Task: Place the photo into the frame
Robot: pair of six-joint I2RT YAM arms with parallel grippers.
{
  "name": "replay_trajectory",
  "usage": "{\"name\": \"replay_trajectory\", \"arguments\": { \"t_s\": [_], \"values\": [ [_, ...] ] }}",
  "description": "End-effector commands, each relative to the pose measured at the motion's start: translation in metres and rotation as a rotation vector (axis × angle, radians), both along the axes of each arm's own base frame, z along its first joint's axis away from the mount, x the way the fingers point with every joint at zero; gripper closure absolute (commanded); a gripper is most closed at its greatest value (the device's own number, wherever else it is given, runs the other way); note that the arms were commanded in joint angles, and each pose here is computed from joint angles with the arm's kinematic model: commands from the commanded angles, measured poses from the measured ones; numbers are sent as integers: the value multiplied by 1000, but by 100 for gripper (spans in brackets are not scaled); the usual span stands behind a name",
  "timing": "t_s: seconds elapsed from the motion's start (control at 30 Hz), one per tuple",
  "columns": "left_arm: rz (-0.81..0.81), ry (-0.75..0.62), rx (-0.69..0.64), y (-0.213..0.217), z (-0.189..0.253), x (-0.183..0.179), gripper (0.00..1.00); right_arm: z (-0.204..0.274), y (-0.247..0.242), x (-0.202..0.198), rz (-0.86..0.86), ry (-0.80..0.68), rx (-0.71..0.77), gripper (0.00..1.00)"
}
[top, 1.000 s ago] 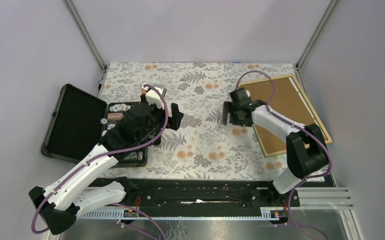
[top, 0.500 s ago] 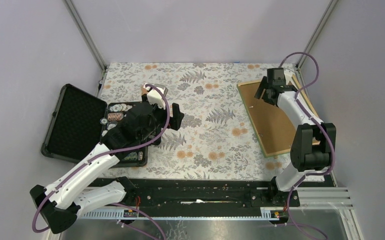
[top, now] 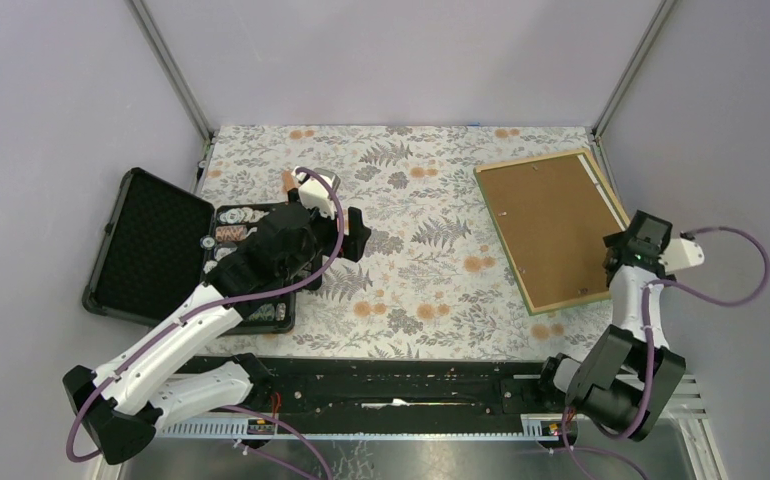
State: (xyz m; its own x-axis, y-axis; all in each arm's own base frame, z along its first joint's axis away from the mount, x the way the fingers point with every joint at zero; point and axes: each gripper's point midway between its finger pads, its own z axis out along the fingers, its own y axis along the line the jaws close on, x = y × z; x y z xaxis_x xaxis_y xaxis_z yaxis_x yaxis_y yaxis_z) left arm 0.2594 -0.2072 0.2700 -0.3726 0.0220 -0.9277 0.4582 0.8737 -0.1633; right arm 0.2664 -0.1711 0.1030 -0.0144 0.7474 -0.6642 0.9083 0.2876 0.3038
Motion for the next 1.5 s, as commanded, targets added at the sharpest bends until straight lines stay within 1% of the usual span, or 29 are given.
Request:
{"name": "replay_trajectory", "arguments": {
  "t_s": [0.0,0.07,0.1,0.13,0.2,0.37,0.53,0.7,0.83,1.0,1.13,1.23,1.33,1.47],
  "values": [
    [-8,-38,-37,-4,13,2,1,0,-38,-11,-199,-128,11,19],
    [-9,-37,-37,-5,12,2,1,-6,-48,-18,-244,-116,11,25],
    [-9,-37,-36,-5,12,2,1,-9,-51,-20,-255,-107,5,31],
    [-9,-36,-35,-5,12,2,1,-10,-54,-21,-262,-99,1,41],
    [-10,-34,-33,-5,11,3,1,-15,-57,-23,-279,-84,-8,51],
    [-8,-32,-29,-5,10,3,1,-34,-62,-32,-317,-44,4,52],
    [-9,-33,-28,-5,10,3,1,-56,-68,-39,-329,21,36,47],
    [-10,-36,-31,-5,11,3,1,-66,-74,-36,-294,65,25,41],
    [-16,-37,-38,-6,13,2,1,-79,-70,-35,-259,115,64,40],
    [-18,-42,-44,-5,16,1,1,-93,-54,-42,-241,151,128,47],
    [-21,-46,-50,-5,18,0,1,-98,-31,-47,-201,148,192,64],
    [-20,-52,-55,-4,20,-1,1,-98,-10,-52,-154,169,209,72],
    [-15,-59,-59,-2,23,-2,1,-102,15,-57,-100,207,223,73],
    [-13,-65,-64,-1,25,-3,1,-117,56,-63,-32,241,292,72]
  ]
}}
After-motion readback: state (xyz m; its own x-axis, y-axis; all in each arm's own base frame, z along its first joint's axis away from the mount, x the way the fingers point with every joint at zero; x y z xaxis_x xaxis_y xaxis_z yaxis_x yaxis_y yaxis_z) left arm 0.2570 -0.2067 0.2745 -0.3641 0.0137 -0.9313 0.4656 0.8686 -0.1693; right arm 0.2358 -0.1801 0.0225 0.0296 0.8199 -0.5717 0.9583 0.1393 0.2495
